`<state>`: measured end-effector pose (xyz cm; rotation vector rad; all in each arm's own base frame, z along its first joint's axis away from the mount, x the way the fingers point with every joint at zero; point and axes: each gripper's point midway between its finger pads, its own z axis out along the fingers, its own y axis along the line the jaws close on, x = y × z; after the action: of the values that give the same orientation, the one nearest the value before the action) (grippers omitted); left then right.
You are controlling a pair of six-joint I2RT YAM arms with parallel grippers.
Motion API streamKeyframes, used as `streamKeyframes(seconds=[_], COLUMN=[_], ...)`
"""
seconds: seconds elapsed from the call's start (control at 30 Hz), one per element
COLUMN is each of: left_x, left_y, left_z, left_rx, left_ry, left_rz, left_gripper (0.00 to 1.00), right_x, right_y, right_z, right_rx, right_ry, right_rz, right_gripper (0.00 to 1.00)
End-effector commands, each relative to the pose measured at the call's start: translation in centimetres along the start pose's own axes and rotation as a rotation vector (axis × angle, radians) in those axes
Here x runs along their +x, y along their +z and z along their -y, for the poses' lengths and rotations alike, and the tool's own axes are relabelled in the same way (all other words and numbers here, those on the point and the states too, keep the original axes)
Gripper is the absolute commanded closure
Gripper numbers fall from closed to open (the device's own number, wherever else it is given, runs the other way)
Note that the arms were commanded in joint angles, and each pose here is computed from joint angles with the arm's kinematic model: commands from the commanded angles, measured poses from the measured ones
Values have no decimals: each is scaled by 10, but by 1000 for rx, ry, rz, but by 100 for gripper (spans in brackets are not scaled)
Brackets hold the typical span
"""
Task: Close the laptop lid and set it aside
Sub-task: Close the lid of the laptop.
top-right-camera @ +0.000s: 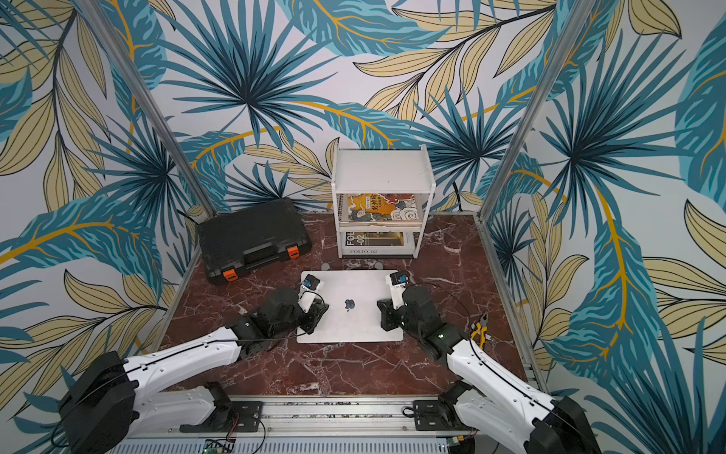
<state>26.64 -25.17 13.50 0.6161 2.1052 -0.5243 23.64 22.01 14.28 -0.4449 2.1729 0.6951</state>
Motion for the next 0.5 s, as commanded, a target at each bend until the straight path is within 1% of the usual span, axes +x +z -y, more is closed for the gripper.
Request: streamKeyframes(seconds=[0.0, 0.2, 0.37, 0.4, 0.47], left_x=[3, 1, -6, -8, -17], left_y=[1, -4, -18, -22, -35], left_z=[-4, -6, -13, -14, -23], left_rx=[-12, -28, -69, -71, -118], left_ry=[-17, -19, -24, -25, -35], left_rz=[1, 8, 42, 56, 113], left_gripper=[68, 62, 50, 48, 43], right_x=[6, 16, 21, 21, 20], right_y=[8, 21, 28, 29, 29], right_z=[0, 10, 14, 15, 17], right_rx=[-14, 25, 38, 43, 54], right_ry=[20, 16, 27, 29, 29], right_rz=[1, -16, -29, -28, -19], right_gripper=[100, 100, 100, 100, 100])
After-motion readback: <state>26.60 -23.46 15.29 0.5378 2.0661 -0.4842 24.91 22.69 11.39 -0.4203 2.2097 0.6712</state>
